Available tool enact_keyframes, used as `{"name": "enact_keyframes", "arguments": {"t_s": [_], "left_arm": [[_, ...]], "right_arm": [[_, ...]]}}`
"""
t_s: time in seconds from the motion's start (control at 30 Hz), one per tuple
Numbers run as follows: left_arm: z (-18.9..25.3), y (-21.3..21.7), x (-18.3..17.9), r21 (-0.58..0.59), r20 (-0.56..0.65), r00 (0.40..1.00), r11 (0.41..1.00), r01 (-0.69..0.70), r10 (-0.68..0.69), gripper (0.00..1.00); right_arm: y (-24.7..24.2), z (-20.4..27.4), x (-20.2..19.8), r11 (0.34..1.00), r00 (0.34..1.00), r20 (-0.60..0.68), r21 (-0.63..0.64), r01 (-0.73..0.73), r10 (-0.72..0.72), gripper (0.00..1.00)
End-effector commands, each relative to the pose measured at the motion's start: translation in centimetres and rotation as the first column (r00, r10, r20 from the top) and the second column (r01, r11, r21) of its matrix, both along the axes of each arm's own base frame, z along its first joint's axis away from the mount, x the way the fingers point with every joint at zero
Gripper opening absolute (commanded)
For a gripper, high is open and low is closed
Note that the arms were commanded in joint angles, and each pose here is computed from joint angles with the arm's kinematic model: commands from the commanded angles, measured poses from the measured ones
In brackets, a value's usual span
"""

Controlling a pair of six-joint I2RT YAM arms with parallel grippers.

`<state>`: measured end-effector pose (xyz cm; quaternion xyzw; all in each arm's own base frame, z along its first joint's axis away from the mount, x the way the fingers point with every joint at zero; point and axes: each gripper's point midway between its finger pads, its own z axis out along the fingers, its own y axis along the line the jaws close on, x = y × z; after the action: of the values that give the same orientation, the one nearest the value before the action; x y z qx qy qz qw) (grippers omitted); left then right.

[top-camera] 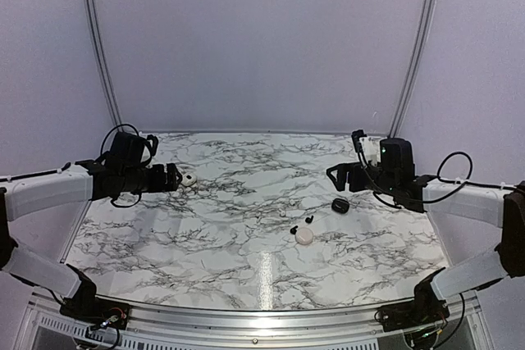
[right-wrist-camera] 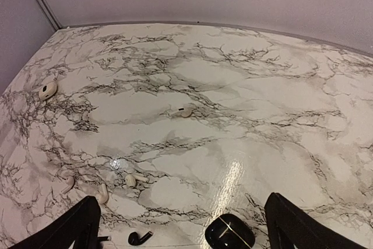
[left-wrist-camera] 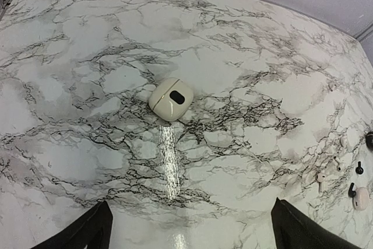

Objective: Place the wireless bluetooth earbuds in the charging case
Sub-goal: Pick up the charging case from the center of the board.

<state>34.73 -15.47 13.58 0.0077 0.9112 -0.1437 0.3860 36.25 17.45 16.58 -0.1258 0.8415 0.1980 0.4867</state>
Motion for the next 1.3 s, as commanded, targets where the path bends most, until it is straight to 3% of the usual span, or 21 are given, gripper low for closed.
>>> {"name": "enact_keyframes", "arguments": {"t_s": [0.0,0.17,0.43,0.6,0.9,1.03,1.27], "left_arm": [[-0.3,-0.5,0.4,0.001,0.016,1.0,1.0,0.008,-0.008,0.99],[-0.5,-1.1,0.7,0.021,0.015,0.999,0.999,0.046,-0.047,0.99],[-2.6,-0.1,3.2,0.221,-0.056,0.997,0.973,0.06,-0.049,0.99],[-5.1,0.3,5.5,0.261,-0.15,0.986,0.958,0.116,-0.079,0.99],[-7.7,-1.2,8.5,0.238,-0.218,0.957,0.941,0.242,-0.191,0.99],[-8.7,-1.3,9.8,0.198,-0.251,0.943,0.942,0.273,-0.22,0.96],[-10.4,-1.2,10.7,0.234,-0.297,0.92,0.915,0.328,-0.254,0.87]], "right_arm": [[1.1,0.9,-0.1,0.999,0.998,0.047,0.011,-0.048,0.048,0.99],[0.5,0.8,-0.1,0.999,0.999,0.025,-0.013,-0.036,0.036,0.99],[0.5,1.0,-1.0,0.995,0.996,0.007,0.035,-0.093,0.093,0.99],[1.3,1.1,-1.4,0.987,0.989,0.009,0.057,-0.148,0.147,0.99],[1.8,0.3,-1.6,0.98,0.982,-0.009,0.069,-0.187,0.188,0.99],[2.1,0.1,-1.7,0.976,0.978,-0.016,0.075,-0.206,0.208,0.99],[2.4,-0.2,-1.5,0.972,0.976,-0.019,0.086,-0.217,0.219,0.99]]}}
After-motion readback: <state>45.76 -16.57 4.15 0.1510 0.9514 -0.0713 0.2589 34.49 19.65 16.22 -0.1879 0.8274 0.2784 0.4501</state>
